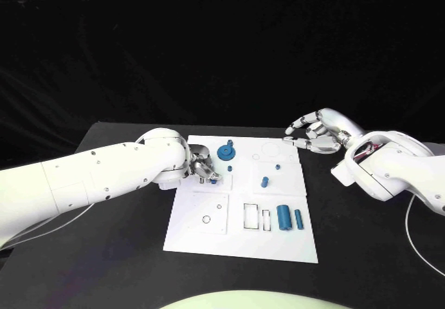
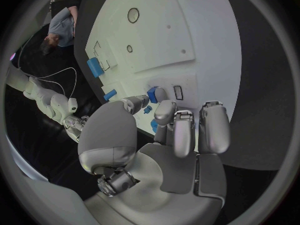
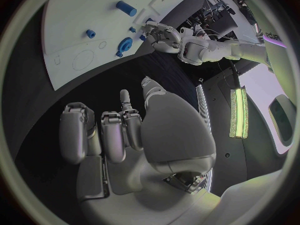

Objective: Assemble the parts on the task board

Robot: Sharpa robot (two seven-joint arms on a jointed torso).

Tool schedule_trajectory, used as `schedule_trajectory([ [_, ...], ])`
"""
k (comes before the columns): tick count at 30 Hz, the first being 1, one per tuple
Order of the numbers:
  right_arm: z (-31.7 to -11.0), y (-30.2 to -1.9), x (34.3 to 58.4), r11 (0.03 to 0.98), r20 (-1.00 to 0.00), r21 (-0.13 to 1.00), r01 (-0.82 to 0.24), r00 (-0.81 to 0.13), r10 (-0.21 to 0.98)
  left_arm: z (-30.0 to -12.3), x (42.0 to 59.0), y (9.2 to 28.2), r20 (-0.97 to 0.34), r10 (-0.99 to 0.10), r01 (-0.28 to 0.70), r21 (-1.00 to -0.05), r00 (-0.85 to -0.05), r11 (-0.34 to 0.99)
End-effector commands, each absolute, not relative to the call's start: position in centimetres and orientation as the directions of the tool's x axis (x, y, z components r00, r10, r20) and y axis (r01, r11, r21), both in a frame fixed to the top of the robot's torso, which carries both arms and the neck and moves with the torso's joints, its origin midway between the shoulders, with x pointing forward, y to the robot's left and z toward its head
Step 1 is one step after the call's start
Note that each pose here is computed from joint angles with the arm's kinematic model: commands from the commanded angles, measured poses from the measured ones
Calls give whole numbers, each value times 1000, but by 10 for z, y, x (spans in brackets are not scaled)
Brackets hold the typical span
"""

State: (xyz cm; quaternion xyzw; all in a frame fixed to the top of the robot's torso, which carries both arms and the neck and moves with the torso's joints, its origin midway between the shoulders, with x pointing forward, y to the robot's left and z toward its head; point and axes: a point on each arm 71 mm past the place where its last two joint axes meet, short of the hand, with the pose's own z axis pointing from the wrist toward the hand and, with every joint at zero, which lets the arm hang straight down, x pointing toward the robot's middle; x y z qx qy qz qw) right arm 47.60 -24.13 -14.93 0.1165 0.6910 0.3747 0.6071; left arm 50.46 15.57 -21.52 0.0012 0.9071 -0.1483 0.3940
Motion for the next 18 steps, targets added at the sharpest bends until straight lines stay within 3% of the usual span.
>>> schedule_trajectory([
  [1, -149, -241, 475, 690, -754, 657, -304, -239, 612, -216, 501, 155, -703, -118, 121, -280, -701, 952],
  [11, -150, -242, 476, 690, -752, 659, -301, -238, 615, -200, 500, 158, -712, -174, 111, -334, -681, 936],
  [18, -151, -243, 477, 689, -750, 661, -297, -240, 616, -175, 509, 170, -735, -192, 109, -340, -651, 934],
])
